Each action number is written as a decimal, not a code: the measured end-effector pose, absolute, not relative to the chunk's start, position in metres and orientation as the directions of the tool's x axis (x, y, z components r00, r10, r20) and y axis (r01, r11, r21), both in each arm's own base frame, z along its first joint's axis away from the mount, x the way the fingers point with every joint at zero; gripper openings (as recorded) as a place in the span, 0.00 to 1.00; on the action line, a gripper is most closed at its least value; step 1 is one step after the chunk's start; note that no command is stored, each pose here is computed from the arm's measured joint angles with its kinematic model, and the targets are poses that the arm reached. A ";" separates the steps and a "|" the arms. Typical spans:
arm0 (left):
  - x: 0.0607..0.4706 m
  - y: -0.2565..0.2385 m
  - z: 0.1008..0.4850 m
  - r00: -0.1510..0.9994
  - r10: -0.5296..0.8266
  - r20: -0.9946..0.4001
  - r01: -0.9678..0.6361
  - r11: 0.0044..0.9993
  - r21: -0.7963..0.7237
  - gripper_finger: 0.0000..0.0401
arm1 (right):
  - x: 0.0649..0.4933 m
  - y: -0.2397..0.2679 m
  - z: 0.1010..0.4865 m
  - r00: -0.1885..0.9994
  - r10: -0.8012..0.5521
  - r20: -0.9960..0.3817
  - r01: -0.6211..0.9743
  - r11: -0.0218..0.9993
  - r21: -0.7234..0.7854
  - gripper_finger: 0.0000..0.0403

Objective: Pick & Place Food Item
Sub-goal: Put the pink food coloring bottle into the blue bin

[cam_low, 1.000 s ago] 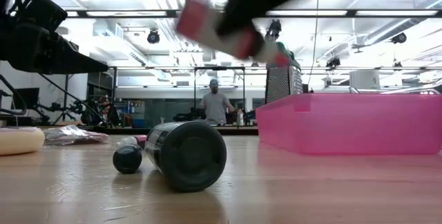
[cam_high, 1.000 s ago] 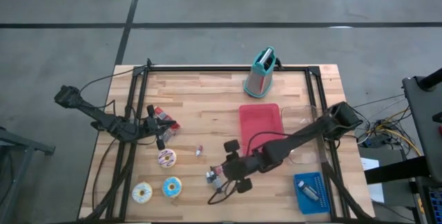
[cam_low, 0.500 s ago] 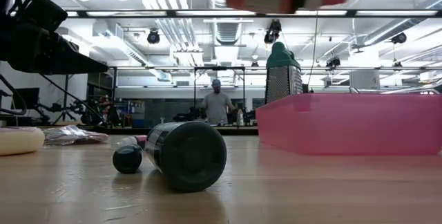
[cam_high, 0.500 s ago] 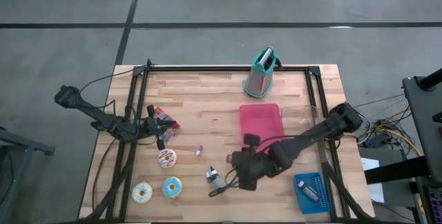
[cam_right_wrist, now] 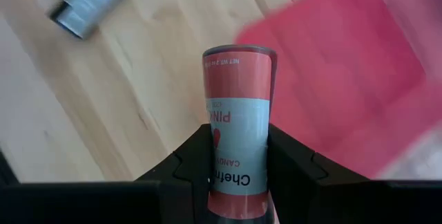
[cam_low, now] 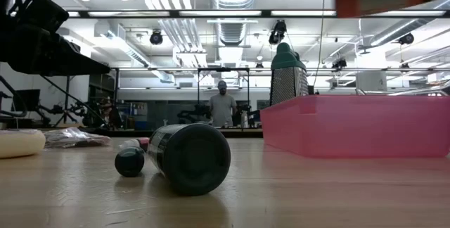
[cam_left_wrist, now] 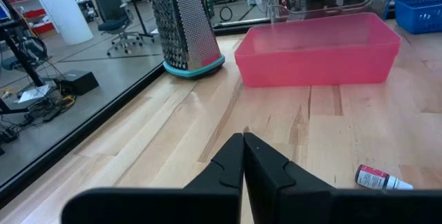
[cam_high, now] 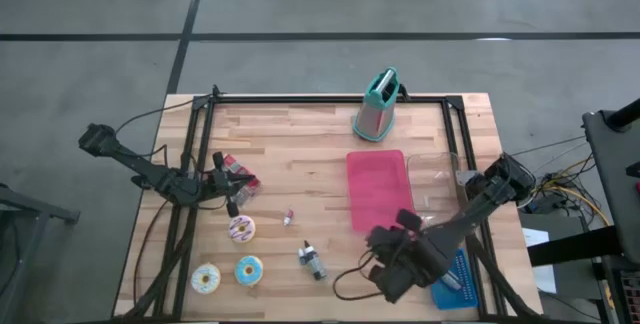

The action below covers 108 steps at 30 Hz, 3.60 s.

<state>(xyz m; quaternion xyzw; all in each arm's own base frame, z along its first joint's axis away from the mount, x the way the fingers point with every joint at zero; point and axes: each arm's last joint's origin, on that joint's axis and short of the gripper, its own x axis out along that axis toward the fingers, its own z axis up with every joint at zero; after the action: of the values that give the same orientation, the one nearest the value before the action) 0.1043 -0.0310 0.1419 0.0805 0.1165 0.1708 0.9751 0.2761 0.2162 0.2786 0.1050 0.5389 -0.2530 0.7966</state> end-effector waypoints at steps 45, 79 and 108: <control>0.104 -0.031 0.142 0.914 0.353 -0.200 -0.315 0.928 0.197 0.03 | 0.159 0.285 0.228 -0.104 -0.173 -0.979 0.854 0.490 -0.177 0.27; 0.104 -0.031 0.142 0.914 0.353 -0.199 -0.315 0.928 0.197 0.03 | 0.153 0.275 0.182 -0.123 -0.170 -0.978 0.915 0.361 -0.178 0.37; 0.104 -0.031 0.142 0.914 0.352 -0.200 -0.315 0.929 0.197 0.03 | 0.153 0.275 0.182 -0.122 -0.172 -0.978 0.921 0.348 -0.176 0.52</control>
<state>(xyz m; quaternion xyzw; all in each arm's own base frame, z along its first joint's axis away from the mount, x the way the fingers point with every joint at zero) 0.1043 -0.0310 0.1419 0.0805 0.1165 0.1710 0.9750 0.1527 0.2754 0.1818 0.3220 0.5817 -0.4717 0.5791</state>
